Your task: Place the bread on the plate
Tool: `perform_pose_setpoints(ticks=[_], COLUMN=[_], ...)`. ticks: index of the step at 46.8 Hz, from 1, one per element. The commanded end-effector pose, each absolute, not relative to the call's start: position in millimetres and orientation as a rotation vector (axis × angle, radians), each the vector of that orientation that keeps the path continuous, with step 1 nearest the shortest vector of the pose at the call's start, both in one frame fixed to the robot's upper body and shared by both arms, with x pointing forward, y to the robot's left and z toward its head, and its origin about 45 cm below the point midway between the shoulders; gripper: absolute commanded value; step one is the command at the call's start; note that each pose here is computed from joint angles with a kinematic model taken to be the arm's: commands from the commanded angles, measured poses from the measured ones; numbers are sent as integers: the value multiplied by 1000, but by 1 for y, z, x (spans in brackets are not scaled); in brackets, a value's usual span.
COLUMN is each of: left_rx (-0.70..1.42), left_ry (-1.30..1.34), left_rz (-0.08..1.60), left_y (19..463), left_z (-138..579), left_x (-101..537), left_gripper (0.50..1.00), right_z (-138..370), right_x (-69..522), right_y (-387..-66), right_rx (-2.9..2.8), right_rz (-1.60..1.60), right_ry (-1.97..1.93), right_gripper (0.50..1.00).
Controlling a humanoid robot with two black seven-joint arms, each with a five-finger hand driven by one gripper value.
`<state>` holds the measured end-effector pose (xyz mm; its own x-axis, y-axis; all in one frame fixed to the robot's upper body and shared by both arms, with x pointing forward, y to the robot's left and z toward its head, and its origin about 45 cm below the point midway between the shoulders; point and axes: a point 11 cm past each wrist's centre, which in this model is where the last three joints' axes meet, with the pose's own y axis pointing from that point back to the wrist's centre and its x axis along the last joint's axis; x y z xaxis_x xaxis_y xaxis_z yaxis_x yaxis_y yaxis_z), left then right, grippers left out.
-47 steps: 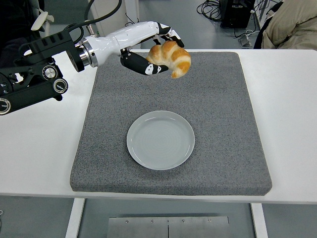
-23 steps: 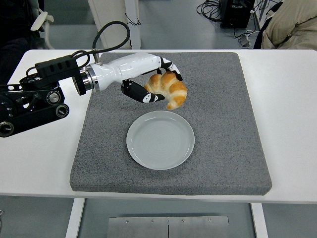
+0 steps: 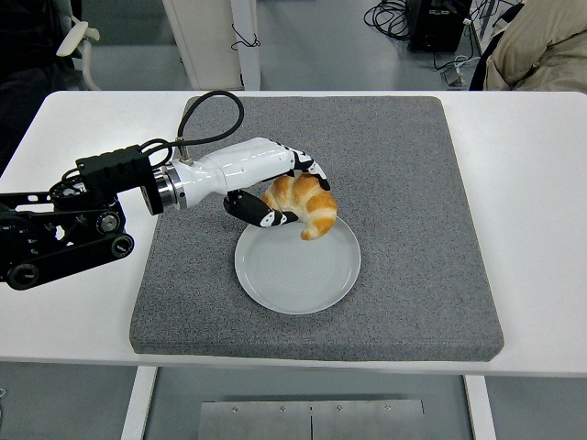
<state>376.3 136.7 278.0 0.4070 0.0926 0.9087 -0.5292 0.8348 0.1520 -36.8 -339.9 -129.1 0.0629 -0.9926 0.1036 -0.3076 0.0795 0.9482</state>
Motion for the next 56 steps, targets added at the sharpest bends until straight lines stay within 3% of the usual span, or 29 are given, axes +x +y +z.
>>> perform_pose_setpoints(ticks=[1,56], left_rx=[458,492], left_ry=[-1080,-1091], left_rz=[410,401], left_y=[137,138], left_z=[272,212], left_x=[374,357], left_gripper=[598,622], right_z=[-129,-129], right_x=[-37,-37], right_y=[-340,-340], right_rx=[1396,1396], right_rz=[-919,-919], right_ry=[-1413,-1414], right_gripper=[1000,1000])
